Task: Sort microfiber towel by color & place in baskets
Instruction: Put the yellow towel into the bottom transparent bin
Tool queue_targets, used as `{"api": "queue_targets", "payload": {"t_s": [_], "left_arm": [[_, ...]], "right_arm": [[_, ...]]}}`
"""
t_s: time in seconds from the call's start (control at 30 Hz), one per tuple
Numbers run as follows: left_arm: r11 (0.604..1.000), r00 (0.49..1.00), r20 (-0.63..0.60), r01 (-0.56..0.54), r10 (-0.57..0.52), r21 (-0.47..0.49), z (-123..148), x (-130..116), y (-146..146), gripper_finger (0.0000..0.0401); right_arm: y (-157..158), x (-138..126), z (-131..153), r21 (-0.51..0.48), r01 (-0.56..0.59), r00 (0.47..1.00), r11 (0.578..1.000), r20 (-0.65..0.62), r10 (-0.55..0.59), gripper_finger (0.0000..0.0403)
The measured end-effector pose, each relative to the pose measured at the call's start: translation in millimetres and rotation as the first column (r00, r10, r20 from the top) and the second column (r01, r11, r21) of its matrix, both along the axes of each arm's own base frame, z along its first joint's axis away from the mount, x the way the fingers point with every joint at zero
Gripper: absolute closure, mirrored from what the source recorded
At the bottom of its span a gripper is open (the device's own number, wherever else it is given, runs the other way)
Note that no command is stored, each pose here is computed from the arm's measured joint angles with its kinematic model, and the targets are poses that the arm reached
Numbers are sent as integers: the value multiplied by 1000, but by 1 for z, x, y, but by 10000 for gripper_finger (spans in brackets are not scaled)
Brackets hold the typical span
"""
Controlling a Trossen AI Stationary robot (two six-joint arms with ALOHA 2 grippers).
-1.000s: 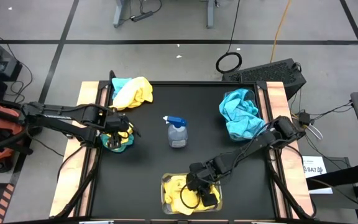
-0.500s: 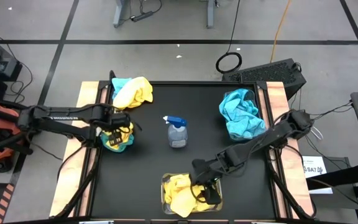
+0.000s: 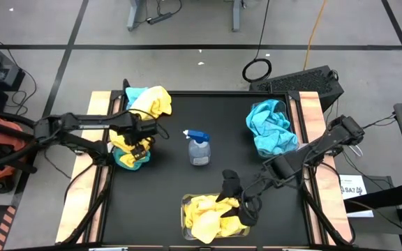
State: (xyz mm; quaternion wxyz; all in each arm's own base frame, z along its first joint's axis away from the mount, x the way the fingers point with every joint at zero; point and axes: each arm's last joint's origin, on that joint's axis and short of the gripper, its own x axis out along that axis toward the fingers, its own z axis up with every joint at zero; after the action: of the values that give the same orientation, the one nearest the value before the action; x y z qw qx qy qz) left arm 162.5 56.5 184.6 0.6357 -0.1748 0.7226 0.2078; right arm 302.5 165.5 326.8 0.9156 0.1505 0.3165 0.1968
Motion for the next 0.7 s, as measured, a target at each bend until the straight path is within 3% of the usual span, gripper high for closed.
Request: {"api": "queue_targets", "payload": {"t_s": [0.1, 0.17, 0.37, 0.4, 0.53, 0.7], "left_arm": [[999, 1000, -4, -16, 16, -47, -10, 8, 5, 141], [995, 1000, -8, -6, 5, -98, -15, 11, 6, 176], [982, 999, -7, 34, -36, -187, -12, 10, 3, 367], [980, 999, 1, 39, -39, -195, -8, 9, 3, 381], [980, 998, 44, 51, -44, -190, 17, 11, 2, 378], [987, 988, 148, 71, -50, -144, 68, 10, -1, 391]], "right_arm": [[2, -3, 4, 22, 16, 1000, 1000, 4, -16, 150], [5, -5, 3, 34, 14, 1000, 999, -8, -13, 150], [17, -12, 3, 42, -12, 1000, 999, -16, 12, 150], [18, -13, 3, 39, -10, 1000, 999, -15, 11, 150], [18, -14, 4, 39, -13, 1000, 999, -13, 13, 150], [16, -17, 9, 42, -16, 1000, 999, 2, 16, 150]]}}
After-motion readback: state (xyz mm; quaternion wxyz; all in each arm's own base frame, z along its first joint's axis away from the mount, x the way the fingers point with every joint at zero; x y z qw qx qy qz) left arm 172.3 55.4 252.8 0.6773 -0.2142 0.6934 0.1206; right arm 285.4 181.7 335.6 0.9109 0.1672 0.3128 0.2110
